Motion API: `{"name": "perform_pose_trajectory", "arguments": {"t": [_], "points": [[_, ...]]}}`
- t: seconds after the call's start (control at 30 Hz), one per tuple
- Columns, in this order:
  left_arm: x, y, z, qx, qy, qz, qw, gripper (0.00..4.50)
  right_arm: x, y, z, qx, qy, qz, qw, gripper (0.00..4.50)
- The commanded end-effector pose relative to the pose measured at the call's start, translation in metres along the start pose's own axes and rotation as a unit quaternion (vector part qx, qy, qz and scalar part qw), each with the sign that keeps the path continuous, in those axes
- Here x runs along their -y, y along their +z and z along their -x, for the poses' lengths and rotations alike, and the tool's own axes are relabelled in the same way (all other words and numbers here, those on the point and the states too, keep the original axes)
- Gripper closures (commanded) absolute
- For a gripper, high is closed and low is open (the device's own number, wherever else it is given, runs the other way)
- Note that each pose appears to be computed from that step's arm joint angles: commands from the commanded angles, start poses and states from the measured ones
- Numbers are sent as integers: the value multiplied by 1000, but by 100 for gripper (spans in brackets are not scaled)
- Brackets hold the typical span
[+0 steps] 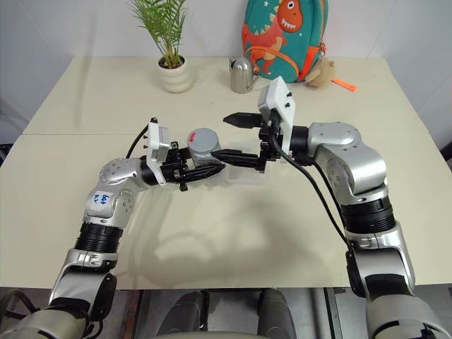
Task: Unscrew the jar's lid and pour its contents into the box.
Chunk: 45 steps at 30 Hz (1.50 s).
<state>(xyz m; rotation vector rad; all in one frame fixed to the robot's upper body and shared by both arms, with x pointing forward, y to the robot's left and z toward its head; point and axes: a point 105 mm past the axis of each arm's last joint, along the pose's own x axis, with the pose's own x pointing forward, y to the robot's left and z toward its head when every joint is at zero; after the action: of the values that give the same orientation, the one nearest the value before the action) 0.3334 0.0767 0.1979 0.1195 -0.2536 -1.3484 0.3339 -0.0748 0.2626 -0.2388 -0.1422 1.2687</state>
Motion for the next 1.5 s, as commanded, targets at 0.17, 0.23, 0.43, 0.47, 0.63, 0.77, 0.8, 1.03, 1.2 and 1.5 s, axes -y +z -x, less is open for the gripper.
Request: {"name": "perform_pose_trajectory", "arguments": {"t": [0.17, 0.23, 0.43, 0.47, 0.63, 0.77, 0.8, 1.03, 1.2, 1.5], "points": [[7, 10, -2, 12, -22, -23, 999, 256, -18, 16, 12, 36, 51, 8, 998, 4], [7, 10, -2, 12, -21, -24, 999, 256, -20, 20, 12, 42, 60, 11, 997, 4], [7, 9, -3, 13, -21, -22, 999, 256, -19, 29, -2, 50, 58, 14, 997, 4], [7, 9, -3, 13, -20, -22, 999, 256, -22, 29, -6, 49, 64, 11, 997, 4], [8, 8, -1, 12, -19, -19, 1000, 256, -30, 23, -27, 36, 70, 3, 997, 4], [7, 8, -1, 12, -17, -18, 1000, 256, -33, 19, -34, 35, 74, 6, 997, 4], [7, 9, -2, 13, -16, -18, 1000, 256, -34, 19, -35, 35, 74, 6, 997, 4], [8, 9, -1, 13, -13, -17, 1000, 256, -35, 22, -35, 46, 82, 7, 996, 61], [7, 10, -1, 14, -12, -19, 1000, 256, -39, 20, -35, 46, 88, 5, 995, 195], [9, 8, 4, 9, -8, -14, 1000, 256, -8, 64, 7, 195, -10, -108, 975, 195]]}}
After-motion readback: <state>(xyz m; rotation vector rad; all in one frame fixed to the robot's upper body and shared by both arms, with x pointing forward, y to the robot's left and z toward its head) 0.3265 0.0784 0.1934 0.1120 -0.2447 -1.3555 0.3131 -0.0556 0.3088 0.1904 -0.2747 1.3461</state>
